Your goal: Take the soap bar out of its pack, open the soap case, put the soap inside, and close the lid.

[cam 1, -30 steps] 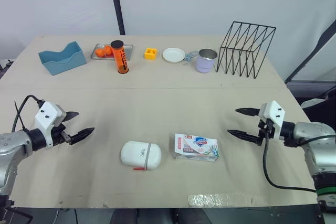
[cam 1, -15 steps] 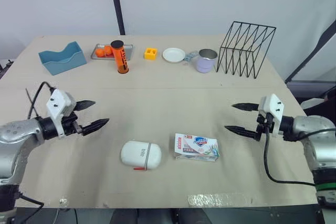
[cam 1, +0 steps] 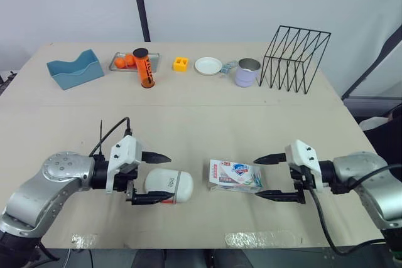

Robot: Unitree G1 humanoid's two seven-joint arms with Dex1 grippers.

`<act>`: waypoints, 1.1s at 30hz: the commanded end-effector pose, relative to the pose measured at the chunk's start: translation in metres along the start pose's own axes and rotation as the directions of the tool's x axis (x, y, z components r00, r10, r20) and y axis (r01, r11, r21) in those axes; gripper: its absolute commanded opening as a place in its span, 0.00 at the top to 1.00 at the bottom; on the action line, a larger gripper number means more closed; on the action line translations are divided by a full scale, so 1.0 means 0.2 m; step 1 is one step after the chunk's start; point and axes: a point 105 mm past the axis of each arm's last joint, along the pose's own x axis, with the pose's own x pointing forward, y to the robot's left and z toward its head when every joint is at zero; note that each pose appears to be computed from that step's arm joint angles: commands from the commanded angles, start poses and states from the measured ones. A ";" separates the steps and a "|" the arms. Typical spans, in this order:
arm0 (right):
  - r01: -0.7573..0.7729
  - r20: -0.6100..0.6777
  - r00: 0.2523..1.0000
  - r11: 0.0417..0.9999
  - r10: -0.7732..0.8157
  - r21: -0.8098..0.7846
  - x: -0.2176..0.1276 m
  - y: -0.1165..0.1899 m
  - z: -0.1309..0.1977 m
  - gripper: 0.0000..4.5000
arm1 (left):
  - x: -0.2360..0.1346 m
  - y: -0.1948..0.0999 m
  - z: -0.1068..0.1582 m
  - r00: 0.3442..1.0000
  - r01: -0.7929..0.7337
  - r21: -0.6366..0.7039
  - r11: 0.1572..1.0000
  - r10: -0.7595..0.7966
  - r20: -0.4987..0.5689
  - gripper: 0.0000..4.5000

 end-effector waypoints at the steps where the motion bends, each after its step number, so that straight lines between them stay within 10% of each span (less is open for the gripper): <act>1: 0.047 0.007 0.999 0.998 -0.046 -0.037 -0.06 -0.02 0.03 0.01 | 0.02 -0.04 0.05 0.999 0.033 0.049 0.998 -0.034 0.031 0.00; 33: 0.001 0.009 1.000 0.998 0.000 -0.065 0.04 -0.05 -0.02 0.01 | 0.07 -0.09 0.09 0.996 0.036 0.075 0.997 -0.042 0.080 0.00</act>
